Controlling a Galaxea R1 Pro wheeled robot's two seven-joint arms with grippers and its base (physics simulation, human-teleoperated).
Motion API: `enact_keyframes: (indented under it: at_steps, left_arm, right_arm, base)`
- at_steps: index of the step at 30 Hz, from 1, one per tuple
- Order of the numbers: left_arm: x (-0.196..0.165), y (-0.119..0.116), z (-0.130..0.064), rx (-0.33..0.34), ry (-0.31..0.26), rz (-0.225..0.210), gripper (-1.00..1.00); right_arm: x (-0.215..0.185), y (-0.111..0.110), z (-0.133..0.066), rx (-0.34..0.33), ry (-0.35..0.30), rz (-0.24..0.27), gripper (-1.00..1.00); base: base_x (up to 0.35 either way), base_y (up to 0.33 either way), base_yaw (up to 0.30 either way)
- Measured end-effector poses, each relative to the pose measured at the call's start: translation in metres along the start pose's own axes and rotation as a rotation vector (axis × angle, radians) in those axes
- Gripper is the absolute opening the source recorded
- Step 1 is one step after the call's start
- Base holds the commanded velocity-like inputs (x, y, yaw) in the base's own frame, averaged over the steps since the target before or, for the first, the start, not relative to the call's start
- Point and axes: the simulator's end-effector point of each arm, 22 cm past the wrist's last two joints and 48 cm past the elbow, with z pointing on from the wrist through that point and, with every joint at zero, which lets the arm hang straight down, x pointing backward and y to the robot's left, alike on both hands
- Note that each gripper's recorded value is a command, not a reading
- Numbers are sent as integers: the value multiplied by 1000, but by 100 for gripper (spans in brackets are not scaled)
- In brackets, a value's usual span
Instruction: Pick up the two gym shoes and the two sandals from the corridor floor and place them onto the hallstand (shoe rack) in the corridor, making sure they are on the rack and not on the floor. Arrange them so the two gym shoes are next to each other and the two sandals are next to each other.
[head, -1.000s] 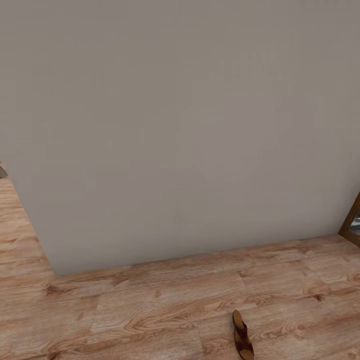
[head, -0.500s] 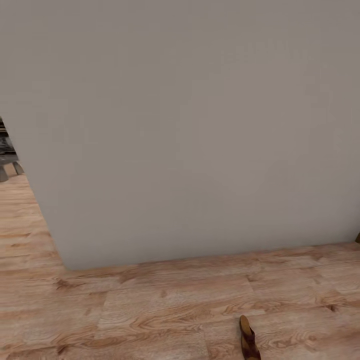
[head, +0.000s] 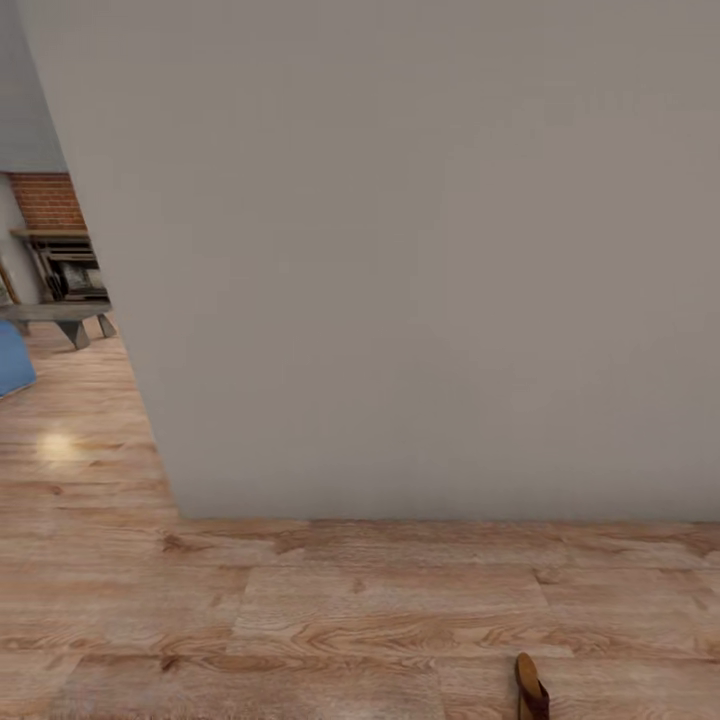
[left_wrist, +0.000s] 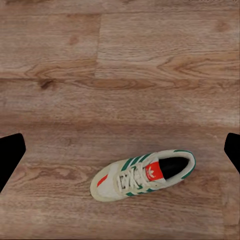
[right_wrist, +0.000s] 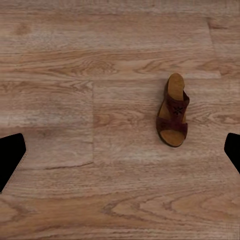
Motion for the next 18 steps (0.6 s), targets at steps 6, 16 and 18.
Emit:
enact_keyframes:
  at_steps: [6, 16, 18]
  left_arm:
    - [1, 4, 0, -14, 1, -25, 100]
    - [0, 2, 0, -7, -1, -32, 100]
    - [0, 2, 0, -7, -1, -33, 100]
  right_arm:
    - [0, 0, 0, 0, 0, 0, 100]
    - [0, 0, 0, -1, 0, -1, 100]
    - [0, 0, 0, -1, 0, -1, 100]
  base:
    - [0, 0, 279]
    - [0, 0, 279]
    - [0, 0, 279]
